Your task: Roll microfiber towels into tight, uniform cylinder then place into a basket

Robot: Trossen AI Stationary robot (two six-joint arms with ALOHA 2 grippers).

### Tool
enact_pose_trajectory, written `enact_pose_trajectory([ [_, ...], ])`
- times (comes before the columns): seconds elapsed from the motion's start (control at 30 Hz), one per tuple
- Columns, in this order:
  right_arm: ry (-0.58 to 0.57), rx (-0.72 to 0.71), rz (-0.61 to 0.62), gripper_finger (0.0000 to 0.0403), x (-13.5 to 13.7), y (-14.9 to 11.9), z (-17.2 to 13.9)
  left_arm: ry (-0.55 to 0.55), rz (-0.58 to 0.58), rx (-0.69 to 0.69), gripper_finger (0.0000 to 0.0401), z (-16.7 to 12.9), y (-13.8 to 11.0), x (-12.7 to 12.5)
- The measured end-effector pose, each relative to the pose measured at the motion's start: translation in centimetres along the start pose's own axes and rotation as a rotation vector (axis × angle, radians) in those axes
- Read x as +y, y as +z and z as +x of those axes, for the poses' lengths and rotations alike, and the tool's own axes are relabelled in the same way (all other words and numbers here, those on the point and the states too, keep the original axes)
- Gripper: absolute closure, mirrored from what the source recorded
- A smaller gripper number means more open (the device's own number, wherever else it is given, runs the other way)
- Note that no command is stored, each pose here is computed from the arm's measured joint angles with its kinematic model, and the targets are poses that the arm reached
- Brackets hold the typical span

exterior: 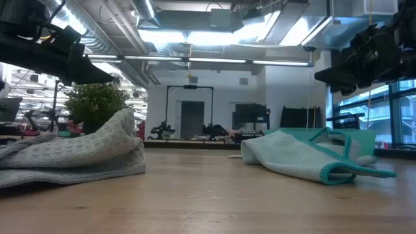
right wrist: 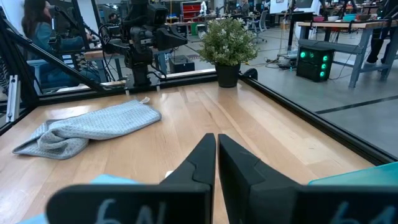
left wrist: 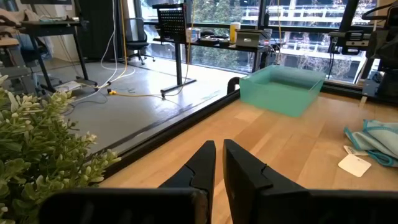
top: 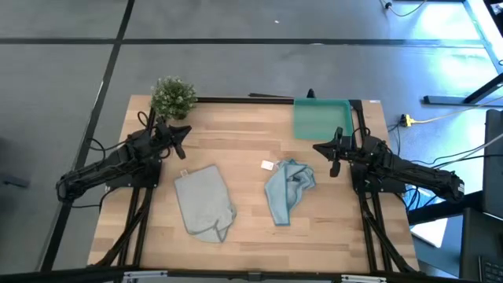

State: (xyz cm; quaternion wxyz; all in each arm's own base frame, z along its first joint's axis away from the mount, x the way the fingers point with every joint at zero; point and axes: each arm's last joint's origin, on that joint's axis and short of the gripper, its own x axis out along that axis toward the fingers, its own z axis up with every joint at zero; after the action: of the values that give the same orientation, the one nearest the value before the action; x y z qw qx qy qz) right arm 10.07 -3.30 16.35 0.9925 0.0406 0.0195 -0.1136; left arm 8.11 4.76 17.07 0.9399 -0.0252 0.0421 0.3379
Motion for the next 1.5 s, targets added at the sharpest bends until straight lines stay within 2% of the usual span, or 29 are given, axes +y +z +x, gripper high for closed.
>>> enact_pose_trajectory([
  [0.13,0.001,0.000,0.008,0.0383,0.0,0.0,0.0,0.000,0.000,0.000,0.0374,0.0,0.0,0.0],
  [0.47,-0.015,-0.071,0.170,0.0383,0.0,0.7,0.0,0.000,0.000,0.000,0.0374,0.0,0.0,0.0],
  [0.7,-0.016,-0.076,0.153,0.0383,0.0,0.7,0.0,0.012,0.039,-0.029,0.0374,0.0,0.3,0.0],
  [1.03,-0.043,-0.082,0.148,0.0383,-0.1,0.7,0.0,-0.016,-0.045,-0.161,0.0375,-0.1,1.6,-0.1],
  [1.17,-0.055,-0.102,0.126,0.0388,-0.1,0.9,0.0,-0.047,-0.074,-0.220,0.0395,-0.8,3.5,-0.1],
  [1.3,-0.061,-0.142,0.103,0.0398,-0.1,1.8,-0.2,-0.063,0.010,-0.224,0.0399,-1.9,6.7,-0.2],
  [1.4,-0.058,-0.183,0.082,0.0397,0.1,3.2,-0.4,-0.068,0.038,-0.155,0.0400,-2.7,9.4,-0.2],
  [1.5,-0.041,-0.240,-0.008,0.0399,0.3,5.3,-0.9,-0.085,0.049,0.010,0.0400,-3.0,11.6,-0.4],
])
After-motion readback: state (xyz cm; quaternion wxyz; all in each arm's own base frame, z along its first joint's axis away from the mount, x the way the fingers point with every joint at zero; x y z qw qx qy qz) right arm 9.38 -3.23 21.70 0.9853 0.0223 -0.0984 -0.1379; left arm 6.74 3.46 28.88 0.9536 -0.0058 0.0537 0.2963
